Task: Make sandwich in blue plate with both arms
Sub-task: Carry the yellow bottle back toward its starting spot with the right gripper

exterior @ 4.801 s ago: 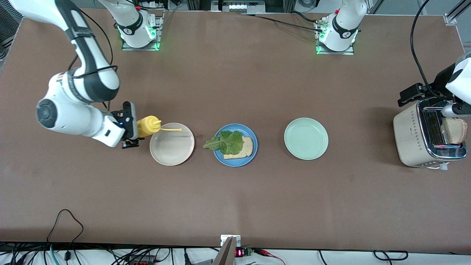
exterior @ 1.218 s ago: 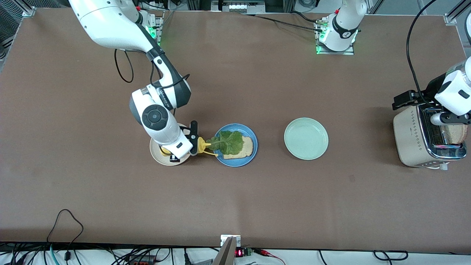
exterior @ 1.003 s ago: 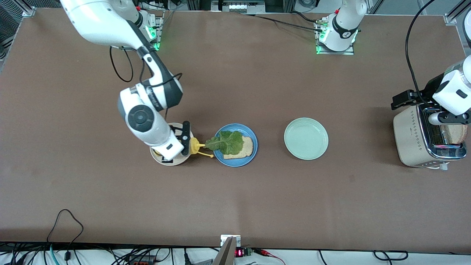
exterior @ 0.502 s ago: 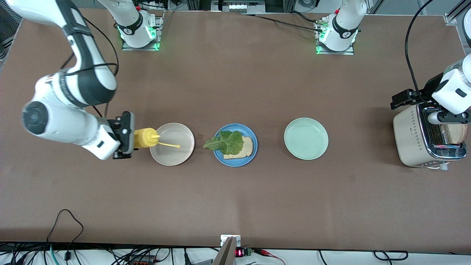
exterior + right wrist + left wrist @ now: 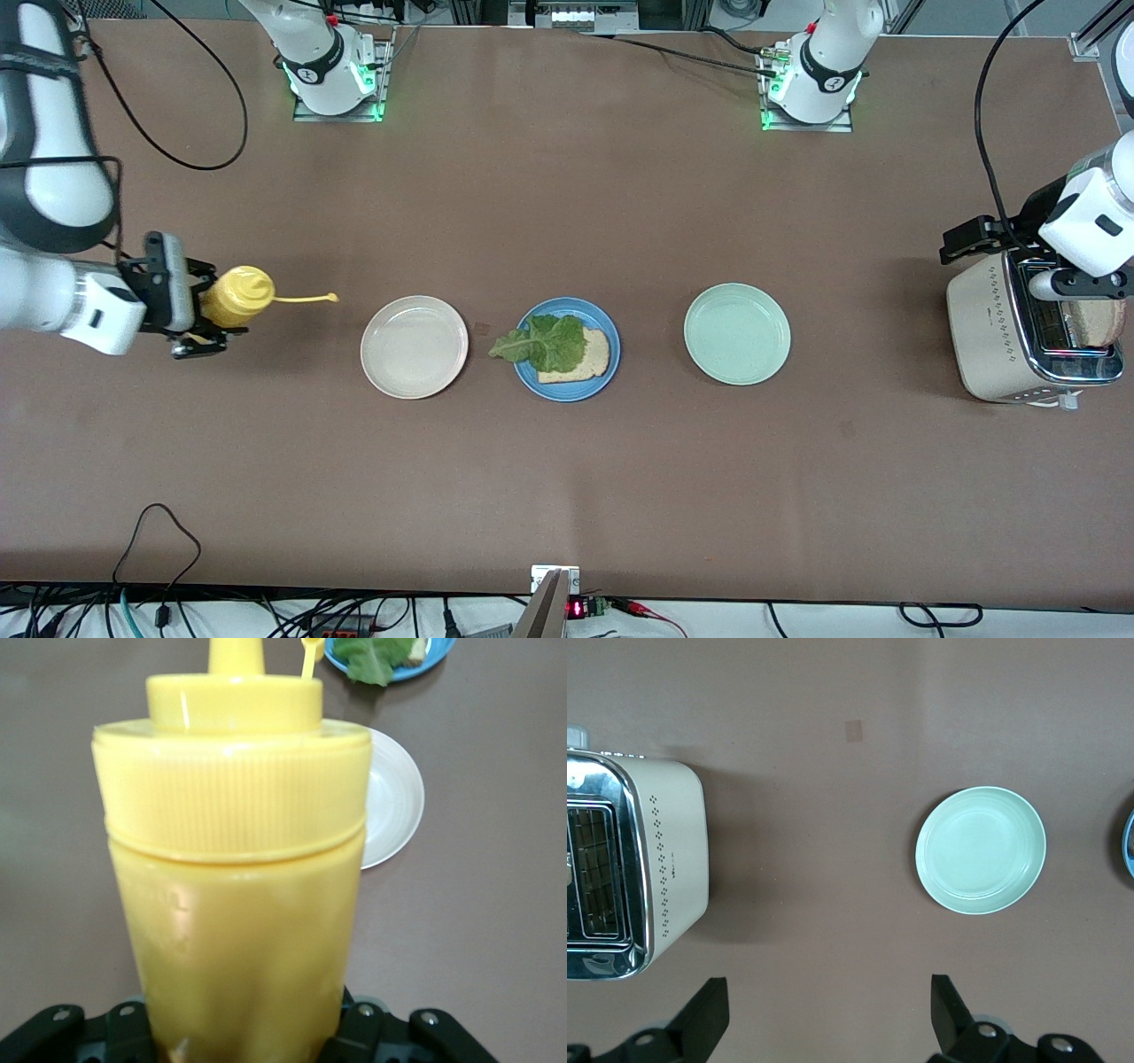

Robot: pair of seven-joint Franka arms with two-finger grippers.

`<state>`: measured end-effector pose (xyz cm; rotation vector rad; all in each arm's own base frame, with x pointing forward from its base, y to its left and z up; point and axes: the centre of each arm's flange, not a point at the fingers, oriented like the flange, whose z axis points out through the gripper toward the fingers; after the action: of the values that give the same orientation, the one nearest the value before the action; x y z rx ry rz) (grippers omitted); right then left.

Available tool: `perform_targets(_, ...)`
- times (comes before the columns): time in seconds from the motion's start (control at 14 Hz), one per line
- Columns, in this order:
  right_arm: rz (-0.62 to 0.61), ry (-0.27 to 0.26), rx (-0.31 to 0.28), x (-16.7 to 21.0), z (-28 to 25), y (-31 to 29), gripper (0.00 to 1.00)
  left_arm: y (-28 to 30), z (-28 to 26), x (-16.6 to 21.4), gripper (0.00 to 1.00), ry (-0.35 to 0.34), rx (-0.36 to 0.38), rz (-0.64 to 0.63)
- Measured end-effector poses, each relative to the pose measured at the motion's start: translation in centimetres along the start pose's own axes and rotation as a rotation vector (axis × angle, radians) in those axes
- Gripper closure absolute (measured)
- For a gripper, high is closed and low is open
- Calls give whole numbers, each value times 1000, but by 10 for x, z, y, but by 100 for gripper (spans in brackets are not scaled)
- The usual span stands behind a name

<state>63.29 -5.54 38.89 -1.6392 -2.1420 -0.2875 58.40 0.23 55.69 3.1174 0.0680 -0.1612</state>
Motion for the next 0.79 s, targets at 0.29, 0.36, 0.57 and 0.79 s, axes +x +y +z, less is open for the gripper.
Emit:
perform_targets(0.29, -43, 176, -59, -87, 5, -58, 42, -1, 4, 3, 0, -4, -1, 0)
perform_targets(0.36, -49, 222, -68, -105, 10, -72, 42, -1, 5, 5, 0, -1, -2, -1)
perform_targets(0.57, -87, 326, -111, -153, 23, -107, 42, -1, 5, 9, 0, 3, -4, -1)
perform_targets(0.79, -120, 420, -160, -201, 45, -138, 42, -5, 11, 13, 0, -8, -5, -7)
